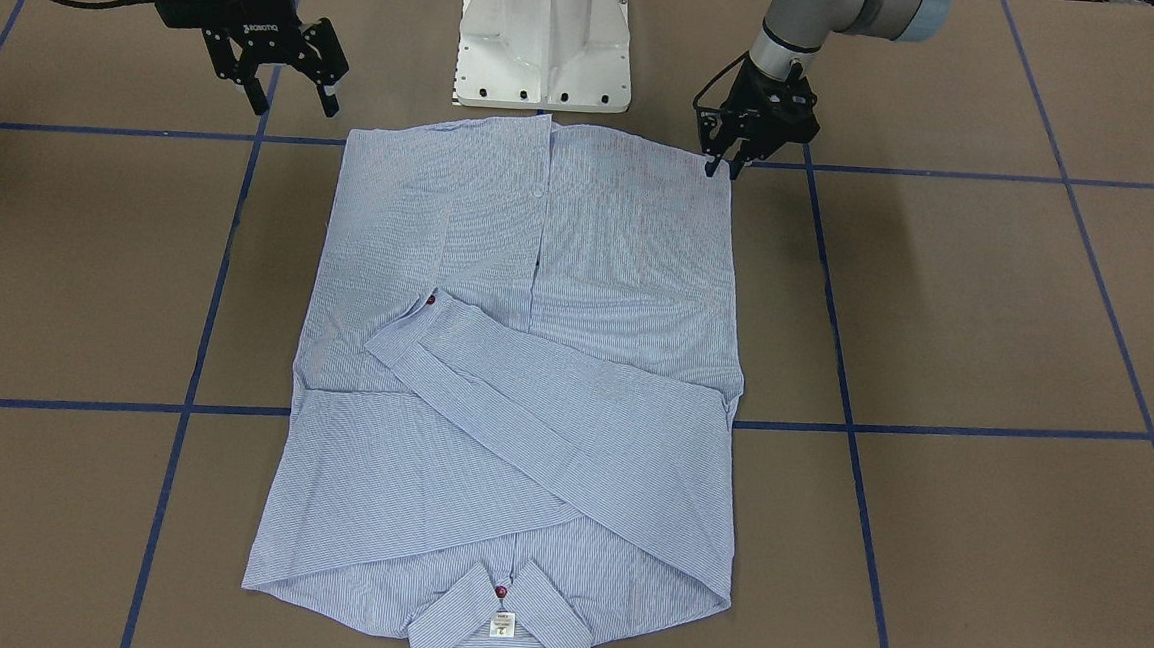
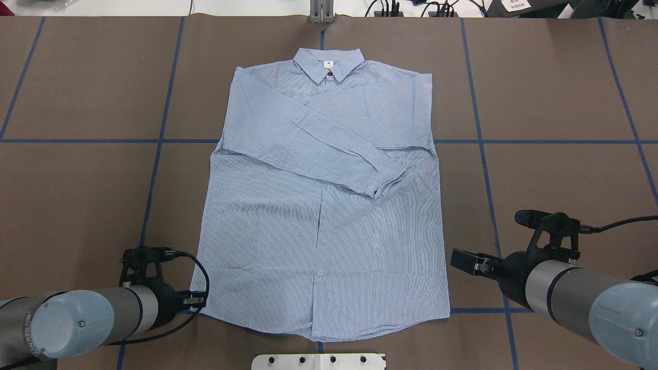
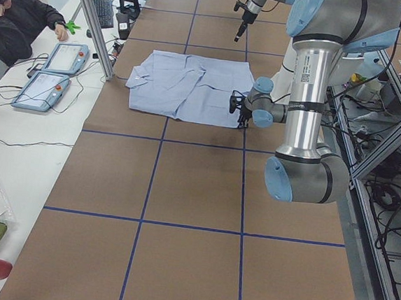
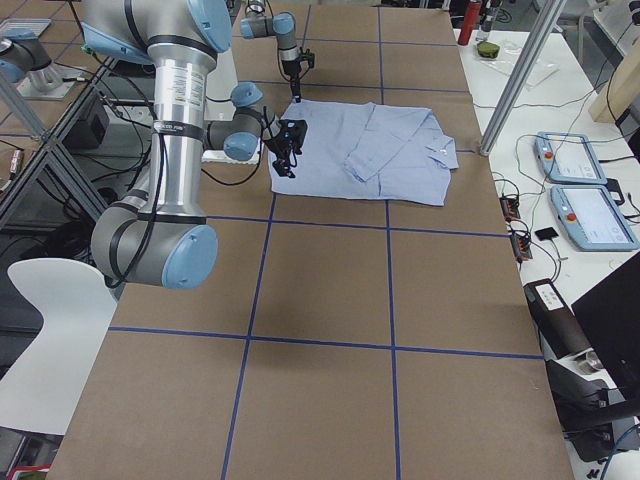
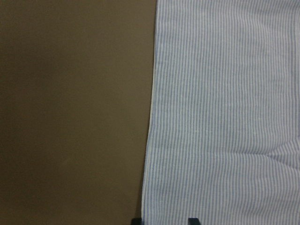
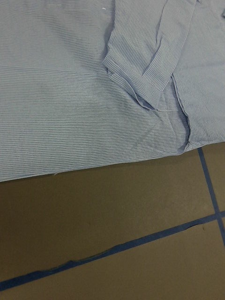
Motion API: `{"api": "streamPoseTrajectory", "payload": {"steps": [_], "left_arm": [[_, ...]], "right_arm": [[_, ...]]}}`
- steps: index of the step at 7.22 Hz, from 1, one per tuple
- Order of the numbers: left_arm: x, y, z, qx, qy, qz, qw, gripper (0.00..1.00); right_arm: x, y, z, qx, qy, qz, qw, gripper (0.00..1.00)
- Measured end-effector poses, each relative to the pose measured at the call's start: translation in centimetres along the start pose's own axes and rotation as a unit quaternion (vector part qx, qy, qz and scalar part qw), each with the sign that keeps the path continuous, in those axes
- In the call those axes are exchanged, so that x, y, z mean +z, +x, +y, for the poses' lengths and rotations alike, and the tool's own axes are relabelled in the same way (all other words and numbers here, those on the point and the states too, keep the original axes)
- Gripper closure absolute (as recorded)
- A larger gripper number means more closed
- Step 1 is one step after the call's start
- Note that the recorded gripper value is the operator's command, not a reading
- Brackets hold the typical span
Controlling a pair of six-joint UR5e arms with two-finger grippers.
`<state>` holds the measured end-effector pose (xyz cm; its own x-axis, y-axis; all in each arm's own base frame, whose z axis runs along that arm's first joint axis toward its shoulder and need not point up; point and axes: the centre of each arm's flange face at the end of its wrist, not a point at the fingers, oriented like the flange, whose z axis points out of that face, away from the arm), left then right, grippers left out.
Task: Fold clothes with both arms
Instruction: 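Lower both grippers and pinch the hem corners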
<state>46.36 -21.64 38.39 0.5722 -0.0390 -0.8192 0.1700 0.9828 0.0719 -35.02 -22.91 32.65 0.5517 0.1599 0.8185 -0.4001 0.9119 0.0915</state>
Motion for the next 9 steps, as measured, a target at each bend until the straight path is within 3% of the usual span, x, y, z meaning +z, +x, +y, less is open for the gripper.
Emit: {"api": "streamPoseTrajectory", "payload": {"steps": [4, 7, 9], "left_arm": [[0.1, 0.0, 0.6, 0.004, -0.005, -0.002, 1.0000, 0.60], [0.3, 0.1, 1.5, 0.008, -0.012, -0.001, 0.9999, 1.00], [0.2, 0.2, 1.6, 0.006, -0.013, 0.000, 0.9999, 1.00]], "right_arm": [[0.0, 0.0, 0.0, 0.000, 0.000, 0.001, 1.0000, 0.00], [0.0, 0.0, 0.2, -0.001, -0.002, 0.000, 1.0000, 0.00], [0.0, 0.0, 0.4, -0.002, -0.004, -0.001, 1.0000, 0.00]]}}
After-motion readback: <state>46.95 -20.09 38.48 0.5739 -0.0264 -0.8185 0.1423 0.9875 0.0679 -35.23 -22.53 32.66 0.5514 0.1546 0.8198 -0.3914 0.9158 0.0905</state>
